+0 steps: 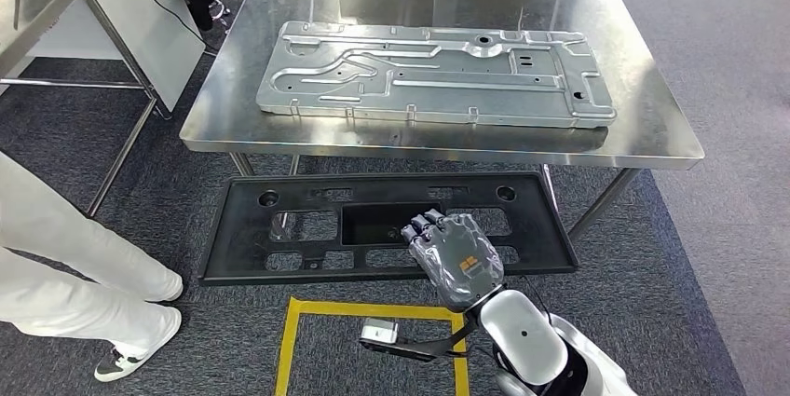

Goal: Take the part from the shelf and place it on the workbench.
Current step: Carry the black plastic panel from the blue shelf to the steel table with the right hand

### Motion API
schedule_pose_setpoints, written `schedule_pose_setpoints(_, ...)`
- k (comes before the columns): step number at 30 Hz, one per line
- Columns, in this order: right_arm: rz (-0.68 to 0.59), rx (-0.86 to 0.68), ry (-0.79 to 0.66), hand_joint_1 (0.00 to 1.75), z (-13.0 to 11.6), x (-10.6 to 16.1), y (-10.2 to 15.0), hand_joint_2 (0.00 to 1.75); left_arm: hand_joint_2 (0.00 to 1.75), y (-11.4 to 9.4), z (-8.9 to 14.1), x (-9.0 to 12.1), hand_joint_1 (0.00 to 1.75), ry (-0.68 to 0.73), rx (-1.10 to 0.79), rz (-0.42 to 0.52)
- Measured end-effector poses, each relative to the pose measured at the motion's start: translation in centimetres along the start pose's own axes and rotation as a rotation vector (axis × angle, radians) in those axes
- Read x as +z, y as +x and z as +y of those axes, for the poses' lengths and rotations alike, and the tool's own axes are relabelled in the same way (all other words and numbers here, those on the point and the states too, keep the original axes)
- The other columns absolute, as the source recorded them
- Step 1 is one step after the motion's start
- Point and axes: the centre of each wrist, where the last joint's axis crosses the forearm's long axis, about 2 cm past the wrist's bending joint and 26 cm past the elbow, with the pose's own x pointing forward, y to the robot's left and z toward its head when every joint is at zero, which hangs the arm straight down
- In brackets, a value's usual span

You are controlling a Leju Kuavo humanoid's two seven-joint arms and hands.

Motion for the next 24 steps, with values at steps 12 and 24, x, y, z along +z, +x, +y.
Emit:
schedule_pose_setpoints(12,0.018,-0.003,0.004,1.75,0.3,0.4,-0.2,1.75,1.75,0.0,0.0,0.0,0.0,0.006,0.001,-0.006)
schedule_pose_setpoints(24,0.029,-0.005,0.007,1.75,0.7,2.0,-0.5,1.75,1.75,-0.1,0.0,0.0,0.0,0.011,-0.001,-0.009)
